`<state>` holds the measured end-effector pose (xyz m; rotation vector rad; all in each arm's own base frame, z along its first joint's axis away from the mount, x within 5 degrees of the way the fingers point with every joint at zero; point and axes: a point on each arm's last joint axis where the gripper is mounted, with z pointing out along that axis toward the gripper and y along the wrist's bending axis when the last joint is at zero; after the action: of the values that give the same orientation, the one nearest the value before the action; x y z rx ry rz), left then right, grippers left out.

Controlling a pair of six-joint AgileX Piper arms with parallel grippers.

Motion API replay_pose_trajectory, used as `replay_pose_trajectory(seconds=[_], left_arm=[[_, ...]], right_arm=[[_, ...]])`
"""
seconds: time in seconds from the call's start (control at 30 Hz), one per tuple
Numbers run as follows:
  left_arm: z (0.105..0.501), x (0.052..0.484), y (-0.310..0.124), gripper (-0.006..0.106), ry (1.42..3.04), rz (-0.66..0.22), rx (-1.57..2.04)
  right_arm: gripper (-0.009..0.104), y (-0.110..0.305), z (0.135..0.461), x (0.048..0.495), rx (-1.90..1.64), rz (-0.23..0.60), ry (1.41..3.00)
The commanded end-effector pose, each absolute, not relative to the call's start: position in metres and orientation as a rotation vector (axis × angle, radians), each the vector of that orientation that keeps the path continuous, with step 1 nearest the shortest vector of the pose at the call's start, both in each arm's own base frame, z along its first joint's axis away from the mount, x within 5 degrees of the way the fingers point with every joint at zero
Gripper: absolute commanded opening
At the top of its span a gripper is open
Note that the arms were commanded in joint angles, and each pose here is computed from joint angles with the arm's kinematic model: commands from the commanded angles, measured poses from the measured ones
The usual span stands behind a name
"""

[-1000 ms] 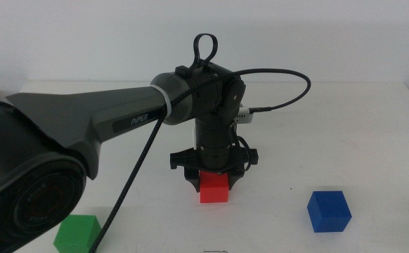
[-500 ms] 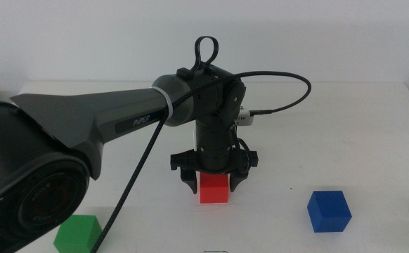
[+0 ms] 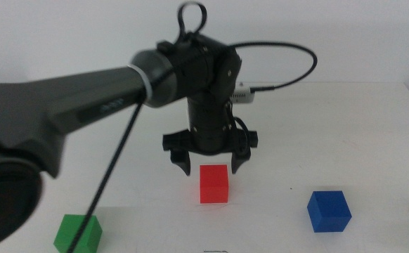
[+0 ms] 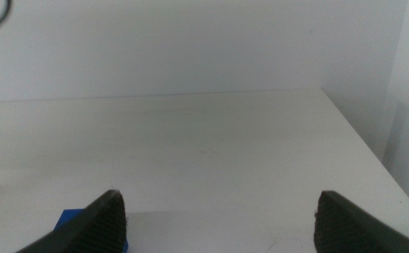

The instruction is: Stack red cubes first, then green, then blue cubes in a specific spot.

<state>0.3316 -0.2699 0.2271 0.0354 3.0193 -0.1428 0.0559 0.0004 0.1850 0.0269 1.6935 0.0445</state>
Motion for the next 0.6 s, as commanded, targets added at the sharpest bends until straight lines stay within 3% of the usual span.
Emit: replay_pose_trajectory(seconds=[0.0,0.2,0.57], left_arm=[[0.281,0.322,-0.259,0.094,2.913,-0.199,0.043],[0.323,0.304,-0.232,0.094,2.85,-0.065,0.099],[0.364,0.276,-0.147,0.094,2.815,-0.172,0.175]], right_arm=[[0.072,0.001,0.201,0.054,0.002,0.032,1.581],[0.072,0.001,0.201,0.054,0.002,0.032,1.581],[0.072,0.001,0.201,0.054,0.002,0.032,1.581]])
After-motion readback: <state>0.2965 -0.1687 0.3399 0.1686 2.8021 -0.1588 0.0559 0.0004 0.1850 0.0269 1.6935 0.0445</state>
